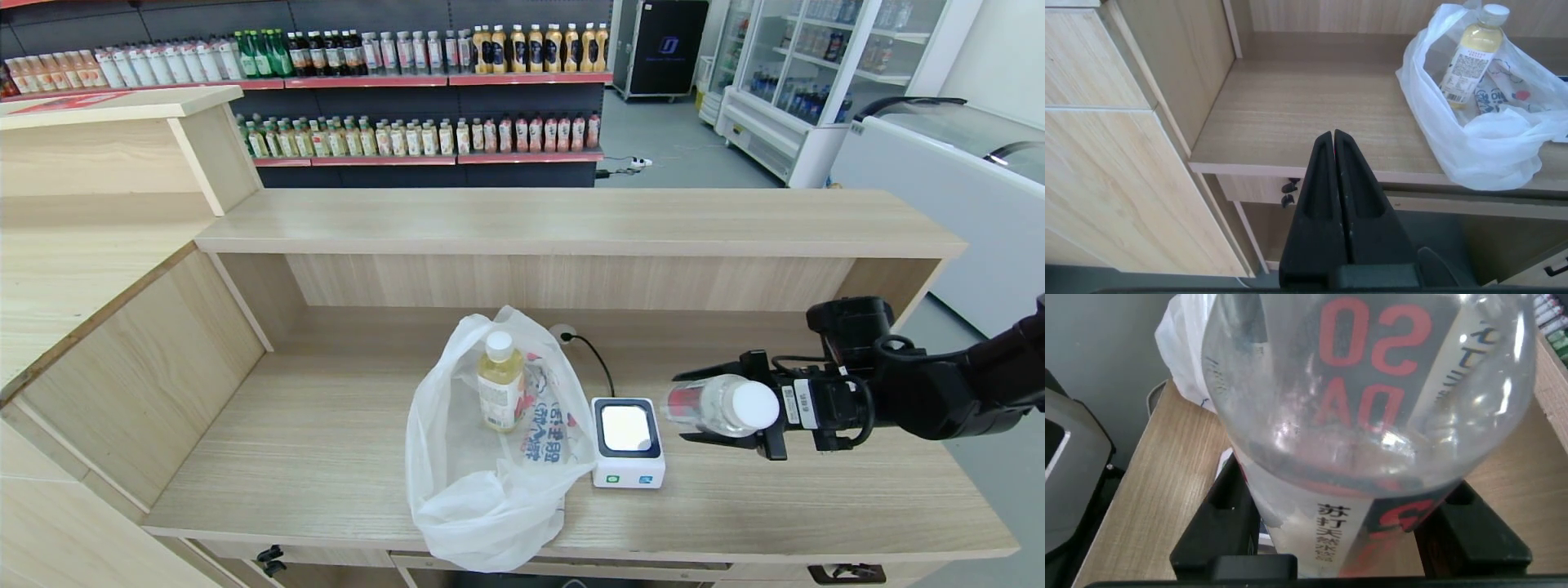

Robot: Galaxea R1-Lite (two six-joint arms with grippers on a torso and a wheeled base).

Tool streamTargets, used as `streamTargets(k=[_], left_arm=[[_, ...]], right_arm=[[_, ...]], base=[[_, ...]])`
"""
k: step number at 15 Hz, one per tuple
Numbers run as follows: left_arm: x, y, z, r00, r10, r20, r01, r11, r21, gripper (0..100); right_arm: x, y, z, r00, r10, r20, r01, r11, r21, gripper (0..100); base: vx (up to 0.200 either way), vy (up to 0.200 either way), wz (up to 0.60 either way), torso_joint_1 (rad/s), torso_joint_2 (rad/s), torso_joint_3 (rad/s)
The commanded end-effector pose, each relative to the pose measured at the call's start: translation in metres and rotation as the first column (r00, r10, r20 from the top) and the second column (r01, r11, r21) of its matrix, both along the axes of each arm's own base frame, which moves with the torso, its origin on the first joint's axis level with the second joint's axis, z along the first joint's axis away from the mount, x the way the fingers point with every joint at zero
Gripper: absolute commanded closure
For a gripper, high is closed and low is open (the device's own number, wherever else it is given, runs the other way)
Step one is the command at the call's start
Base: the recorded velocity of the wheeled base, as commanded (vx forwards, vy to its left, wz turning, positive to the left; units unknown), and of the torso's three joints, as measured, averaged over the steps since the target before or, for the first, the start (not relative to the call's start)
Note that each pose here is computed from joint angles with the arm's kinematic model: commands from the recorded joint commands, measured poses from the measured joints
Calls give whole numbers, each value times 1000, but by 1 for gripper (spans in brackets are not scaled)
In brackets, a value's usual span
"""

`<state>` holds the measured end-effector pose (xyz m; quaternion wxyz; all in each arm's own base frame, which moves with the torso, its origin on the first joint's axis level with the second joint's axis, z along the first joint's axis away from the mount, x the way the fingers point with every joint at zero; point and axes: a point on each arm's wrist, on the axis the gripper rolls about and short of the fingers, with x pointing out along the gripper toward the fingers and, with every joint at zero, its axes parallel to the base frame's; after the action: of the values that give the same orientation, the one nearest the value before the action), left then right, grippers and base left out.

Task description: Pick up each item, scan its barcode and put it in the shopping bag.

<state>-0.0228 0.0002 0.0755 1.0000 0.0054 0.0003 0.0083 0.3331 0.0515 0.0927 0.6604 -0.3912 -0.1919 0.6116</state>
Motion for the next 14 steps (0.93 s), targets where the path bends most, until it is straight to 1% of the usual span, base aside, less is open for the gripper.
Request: streamTargets(k=[1,3,14], left_arm=[[0,0,0,1000,0,0,0,1000,0,100],[0,0,0,1000,0,0,0,1000,0,100],[0,0,0,1000,0,0,0,1000,0,100]], right_arm=[[5,3,-5,1000,16,-3,-16,1000,6,100],[15,8,-8,999,36,22,-36,999,7,100],[35,13,-19,991,86,102,-89,996,19,100]], base=[[0,0,0,0,0,0],[0,0,0,0,0,0],[0,0,0,0,0,0]])
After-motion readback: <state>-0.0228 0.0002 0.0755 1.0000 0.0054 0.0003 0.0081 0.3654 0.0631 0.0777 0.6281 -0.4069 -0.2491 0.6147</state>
